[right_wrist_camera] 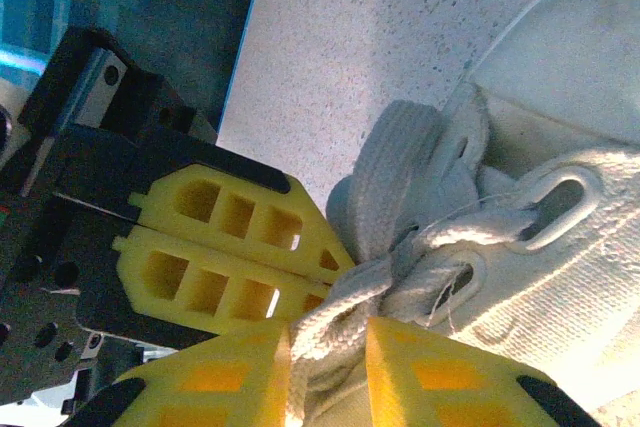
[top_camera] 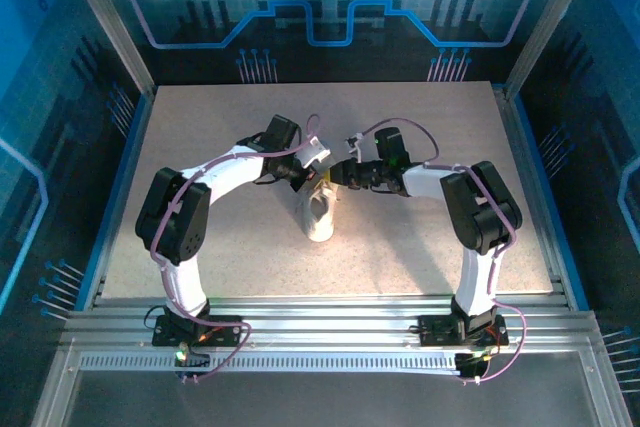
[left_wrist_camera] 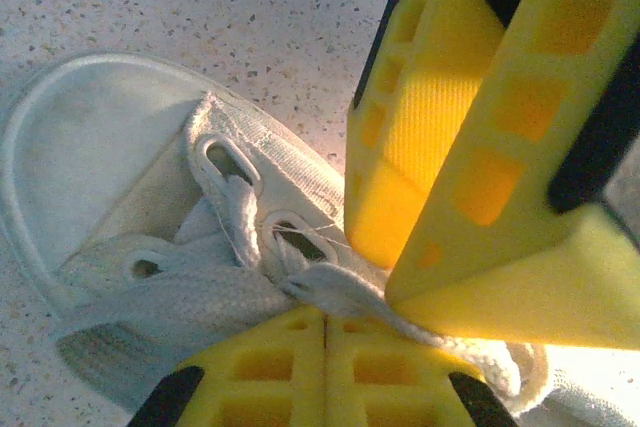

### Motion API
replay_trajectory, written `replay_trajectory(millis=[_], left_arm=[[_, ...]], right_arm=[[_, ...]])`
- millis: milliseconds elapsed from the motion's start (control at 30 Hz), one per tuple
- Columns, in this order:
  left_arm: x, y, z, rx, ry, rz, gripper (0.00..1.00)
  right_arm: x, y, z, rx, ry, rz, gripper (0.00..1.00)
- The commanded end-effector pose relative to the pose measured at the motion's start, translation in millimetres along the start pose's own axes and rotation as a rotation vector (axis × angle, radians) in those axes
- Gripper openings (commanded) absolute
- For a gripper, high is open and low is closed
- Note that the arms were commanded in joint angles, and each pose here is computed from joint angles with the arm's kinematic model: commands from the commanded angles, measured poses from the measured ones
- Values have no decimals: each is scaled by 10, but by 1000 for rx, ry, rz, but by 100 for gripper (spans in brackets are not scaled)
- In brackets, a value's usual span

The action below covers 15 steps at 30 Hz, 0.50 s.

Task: Tie the shoes

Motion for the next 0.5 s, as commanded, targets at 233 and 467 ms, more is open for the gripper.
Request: replay_trajectory(millis=[233,467], left_arm=[[-123,-40,27,6,-19,27,0],[-118,0,-5,7,-68,-2,0]], right_arm=[[-131,99,95,30,47,48,31],[-99,65,101,25,60,13,36]])
Point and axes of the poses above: each hand's point on the last joint's axis, 136 mm out from that joint toward the fingers, its own y axis out along the fingers, its own x axis along the line the jaws close on, z = x × y, the point moved 6 cm from there along -y, back along the fingers, and after that the axes turned 12 degrees about y, right-handed, at the moved point
